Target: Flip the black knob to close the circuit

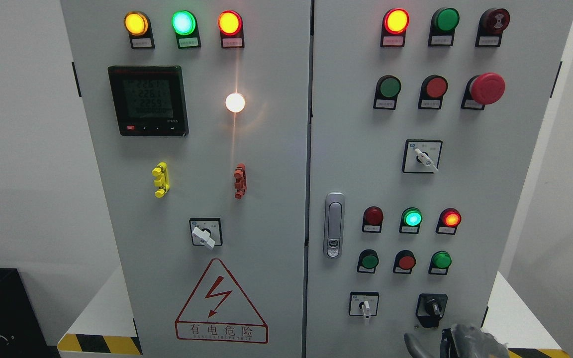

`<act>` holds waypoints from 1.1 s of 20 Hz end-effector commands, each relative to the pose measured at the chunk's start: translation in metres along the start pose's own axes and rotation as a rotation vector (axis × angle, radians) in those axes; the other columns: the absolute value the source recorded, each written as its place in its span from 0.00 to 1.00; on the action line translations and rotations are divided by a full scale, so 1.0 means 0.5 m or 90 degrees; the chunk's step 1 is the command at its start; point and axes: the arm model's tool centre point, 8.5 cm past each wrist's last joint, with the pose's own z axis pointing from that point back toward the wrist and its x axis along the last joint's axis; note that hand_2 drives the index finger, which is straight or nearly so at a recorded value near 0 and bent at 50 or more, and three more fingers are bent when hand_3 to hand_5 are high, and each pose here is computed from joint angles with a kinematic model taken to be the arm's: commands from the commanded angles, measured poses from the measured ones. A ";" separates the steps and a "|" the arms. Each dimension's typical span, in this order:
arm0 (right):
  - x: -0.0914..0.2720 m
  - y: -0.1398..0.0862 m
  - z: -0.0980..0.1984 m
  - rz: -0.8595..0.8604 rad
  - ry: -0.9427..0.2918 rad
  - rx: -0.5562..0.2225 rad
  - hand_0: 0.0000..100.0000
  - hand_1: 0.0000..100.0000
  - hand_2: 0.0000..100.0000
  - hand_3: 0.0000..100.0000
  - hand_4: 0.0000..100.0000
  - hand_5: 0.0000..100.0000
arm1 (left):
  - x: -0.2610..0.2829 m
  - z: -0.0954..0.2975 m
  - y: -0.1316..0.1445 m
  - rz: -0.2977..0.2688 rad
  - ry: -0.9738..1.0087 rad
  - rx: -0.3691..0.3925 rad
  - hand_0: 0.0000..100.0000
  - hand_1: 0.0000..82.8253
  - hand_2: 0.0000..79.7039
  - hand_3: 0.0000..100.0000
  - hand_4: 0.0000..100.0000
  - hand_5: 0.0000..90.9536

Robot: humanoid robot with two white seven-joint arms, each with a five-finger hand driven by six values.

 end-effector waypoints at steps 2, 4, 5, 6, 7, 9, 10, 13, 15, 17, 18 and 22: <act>0.017 -0.034 0.023 -0.080 -0.032 -0.021 0.00 0.04 0.59 0.90 0.82 0.70 | 0.000 0.000 0.000 0.000 0.000 0.000 0.12 0.67 0.00 0.00 0.00 0.00; 0.016 -0.035 0.031 -0.097 -0.037 -0.019 0.00 0.04 0.56 0.88 0.79 0.68 | 0.000 0.000 0.000 0.000 0.000 0.000 0.12 0.67 0.00 0.00 0.00 0.00; 0.017 -0.037 0.038 -0.106 -0.042 -0.020 0.00 0.04 0.55 0.87 0.79 0.67 | 0.000 0.000 0.000 0.000 0.000 0.000 0.12 0.67 0.00 0.00 0.00 0.00; 0.014 -0.033 0.047 -0.118 -0.044 -0.016 0.00 0.04 0.53 0.83 0.76 0.65 | 0.000 0.000 0.000 0.000 0.000 0.000 0.12 0.67 0.00 0.00 0.00 0.00; 0.011 -0.033 0.058 -0.135 -0.049 -0.016 0.00 0.04 0.50 0.80 0.74 0.63 | 0.000 0.000 0.000 0.000 0.000 0.000 0.12 0.67 0.00 0.00 0.00 0.00; 0.008 -0.029 0.077 -0.180 -0.067 -0.009 0.00 0.04 0.46 0.75 0.69 0.58 | 0.000 0.000 0.000 0.000 0.000 0.000 0.12 0.67 0.00 0.00 0.00 0.00; 0.004 -0.024 0.086 -0.211 -0.076 -0.001 0.00 0.04 0.41 0.69 0.65 0.54 | 0.000 0.000 0.000 0.000 0.000 0.000 0.12 0.67 0.00 0.00 0.00 0.00; -0.001 -0.015 0.101 -0.314 -0.104 -0.012 0.00 0.04 0.28 0.52 0.50 0.41 | 0.000 0.000 0.000 0.000 0.000 0.000 0.12 0.67 0.00 0.00 0.00 0.00; -0.003 -0.008 0.114 -0.398 -0.132 -0.014 0.00 0.05 0.25 0.48 0.45 0.36 | 0.000 0.000 0.000 0.000 0.000 0.000 0.12 0.67 0.00 0.00 0.00 0.00; -0.012 0.000 0.129 -0.457 -0.148 -0.024 0.00 0.06 0.23 0.44 0.41 0.33 | 0.000 0.000 0.000 0.000 0.000 0.000 0.12 0.67 0.00 0.00 0.00 0.00; -0.017 0.006 0.139 -0.477 -0.153 -0.026 0.00 0.06 0.22 0.43 0.40 0.32 | 0.000 0.000 0.000 0.000 0.000 0.000 0.12 0.67 0.00 0.00 0.00 0.00; -0.033 0.032 0.172 -0.572 -0.168 -0.004 0.00 0.06 0.20 0.40 0.37 0.28 | 0.000 0.000 0.000 0.000 0.000 0.000 0.12 0.67 0.00 0.00 0.00 0.00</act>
